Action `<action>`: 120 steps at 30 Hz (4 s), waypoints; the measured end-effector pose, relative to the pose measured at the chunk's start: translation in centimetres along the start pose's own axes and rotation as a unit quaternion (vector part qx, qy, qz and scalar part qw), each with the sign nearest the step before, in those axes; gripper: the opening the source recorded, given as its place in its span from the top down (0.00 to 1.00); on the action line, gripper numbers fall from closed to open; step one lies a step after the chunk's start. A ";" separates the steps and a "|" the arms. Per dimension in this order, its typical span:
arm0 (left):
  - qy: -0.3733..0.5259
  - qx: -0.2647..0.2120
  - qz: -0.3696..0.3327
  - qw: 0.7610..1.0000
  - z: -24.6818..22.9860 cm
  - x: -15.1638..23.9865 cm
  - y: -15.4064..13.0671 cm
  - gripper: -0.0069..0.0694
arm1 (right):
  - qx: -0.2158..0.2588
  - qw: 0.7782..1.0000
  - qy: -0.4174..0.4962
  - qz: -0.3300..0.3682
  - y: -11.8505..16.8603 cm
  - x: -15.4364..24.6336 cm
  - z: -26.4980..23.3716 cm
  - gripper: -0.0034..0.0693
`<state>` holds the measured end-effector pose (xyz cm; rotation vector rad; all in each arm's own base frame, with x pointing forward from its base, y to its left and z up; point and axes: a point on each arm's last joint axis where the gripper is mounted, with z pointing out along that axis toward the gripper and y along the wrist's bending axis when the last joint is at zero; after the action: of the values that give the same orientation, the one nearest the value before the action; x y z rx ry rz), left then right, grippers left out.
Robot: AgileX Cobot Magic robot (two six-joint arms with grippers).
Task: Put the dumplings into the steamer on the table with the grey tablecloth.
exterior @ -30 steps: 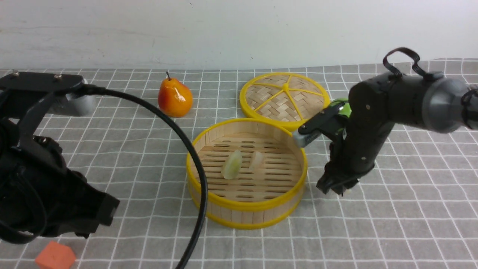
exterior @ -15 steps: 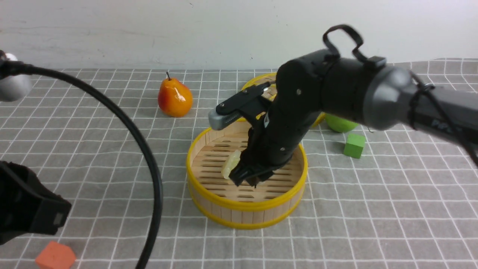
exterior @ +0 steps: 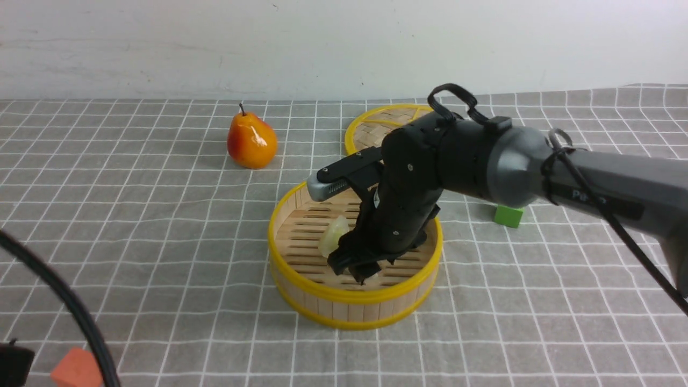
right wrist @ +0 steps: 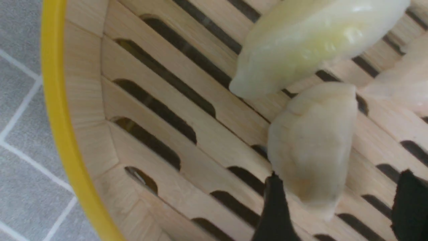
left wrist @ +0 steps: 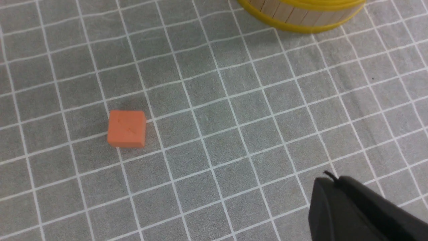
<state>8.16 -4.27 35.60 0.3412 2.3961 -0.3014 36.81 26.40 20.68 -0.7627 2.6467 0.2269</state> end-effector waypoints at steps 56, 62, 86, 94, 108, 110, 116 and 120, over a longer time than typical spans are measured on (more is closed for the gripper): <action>-0.226 0.089 -0.024 0.970 0.5 8.9 1.3 0.89 | -0.067 0.880 -0.469 -0.022 0.0 26.2 -25.8 0.97; -0.225 0.089 -0.024 0.970 0.5 8.9 1.3 0.88 | 0.012 0.857 -0.512 0.057 -2.5 30.7 -21.7 0.97; -0.226 0.086 -0.022 0.970 0.5 8.9 1.4 0.85 | 0.216 0.845 -0.422 0.247 -5.6 38.8 -13.5 0.97; -0.226 0.086 -0.022 0.970 0.5 8.9 1.4 0.84 | 0.215 0.846 -0.421 0.249 -5.6 38.9 -13.5 0.96; -0.226 0.086 -0.022 0.970 0.5 8.9 1.4 0.82 | 0.215 0.846 -0.420 0.249 -5.6 38.9 -13.5 0.95; -0.226 0.086 -0.022 0.970 0.5 8.9 1.4 0.81 | 0.215 0.846 -0.420 0.249 -5.6 38.9 -13.5 0.95; -0.226 0.086 -0.022 0.970 0.5 8.9 1.4 0.81 | 0.215 0.846 -0.420 0.249 -5.6 38.9 -13.5 0.94; -0.227 0.087 -0.023 0.970 0.6 8.9 1.4 0.81 | 0.215 0.846 -0.420 0.249 -5.6 38.9 -13.5 0.93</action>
<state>2.49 -1.72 29.11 0.2629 1.9325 -0.5506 5.23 -0.32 17.34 0.1834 1.8632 0.0618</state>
